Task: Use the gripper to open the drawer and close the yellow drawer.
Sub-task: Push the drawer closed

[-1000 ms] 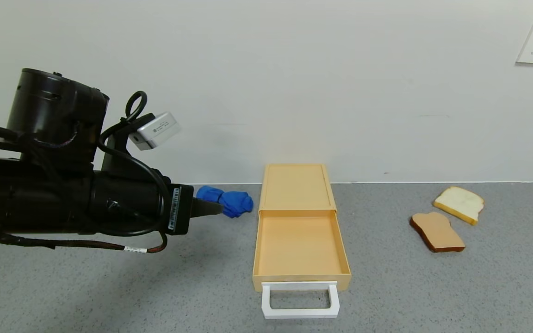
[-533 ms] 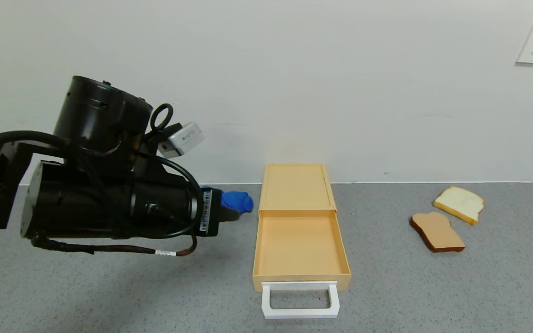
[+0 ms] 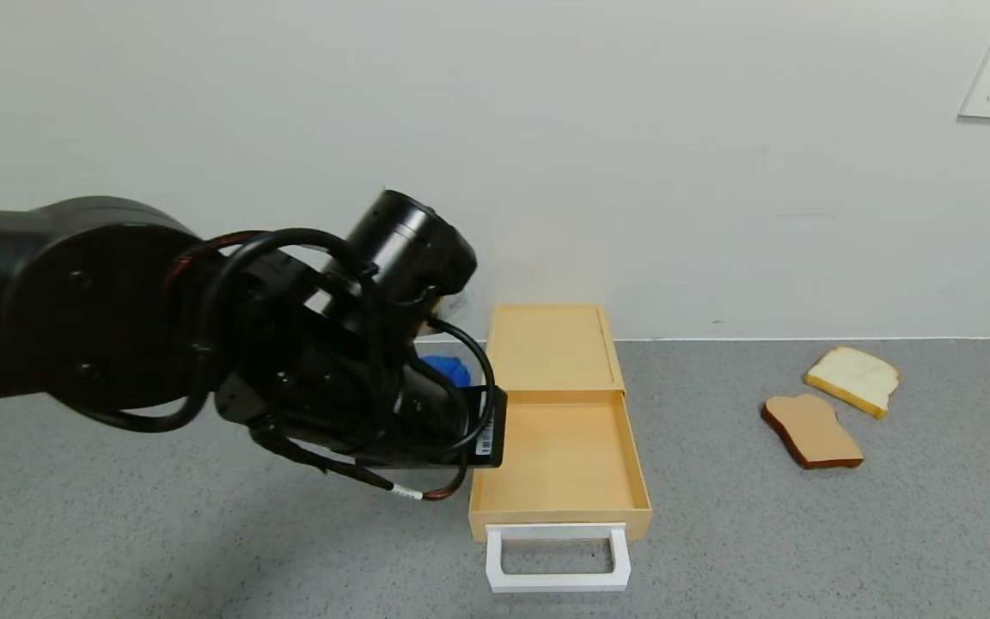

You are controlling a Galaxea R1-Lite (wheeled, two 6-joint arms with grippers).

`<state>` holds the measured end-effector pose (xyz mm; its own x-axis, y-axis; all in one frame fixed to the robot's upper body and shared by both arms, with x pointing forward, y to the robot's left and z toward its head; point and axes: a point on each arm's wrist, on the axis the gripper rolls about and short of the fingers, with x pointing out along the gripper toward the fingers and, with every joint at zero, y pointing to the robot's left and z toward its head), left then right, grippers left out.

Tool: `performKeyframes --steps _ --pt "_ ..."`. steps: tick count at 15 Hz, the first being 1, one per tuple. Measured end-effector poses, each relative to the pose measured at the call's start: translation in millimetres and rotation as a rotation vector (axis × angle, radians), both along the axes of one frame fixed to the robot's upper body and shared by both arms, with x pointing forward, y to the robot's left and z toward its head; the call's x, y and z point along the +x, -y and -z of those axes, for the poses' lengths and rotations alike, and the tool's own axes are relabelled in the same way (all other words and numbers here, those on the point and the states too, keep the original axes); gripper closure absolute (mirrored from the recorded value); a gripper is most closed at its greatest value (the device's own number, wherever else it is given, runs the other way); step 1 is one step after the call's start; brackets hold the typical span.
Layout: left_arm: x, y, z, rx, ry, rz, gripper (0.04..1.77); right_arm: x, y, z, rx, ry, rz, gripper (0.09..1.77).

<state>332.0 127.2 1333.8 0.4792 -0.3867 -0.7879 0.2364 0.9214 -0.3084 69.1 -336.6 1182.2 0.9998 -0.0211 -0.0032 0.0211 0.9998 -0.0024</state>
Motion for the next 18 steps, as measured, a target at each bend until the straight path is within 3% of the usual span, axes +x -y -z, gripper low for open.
performKeyframes --steps 5,8,11,18 --pt "10 38 27 0.035 -0.081 -0.052 1.70 0 0 0 0.000 0.000 0.000 0.15" --pt "6 59 45 0.089 -0.086 -0.085 1.70 0 0 0 0.000 0.000 0.000 0.15" --pt "-2 72 62 0.162 -0.046 -0.101 1.70 0 0 0 0.000 0.000 0.000 0.15" --pt "-21 91 103 0.125 0.091 -0.137 1.70 0 0 0 0.000 0.000 0.000 0.15"
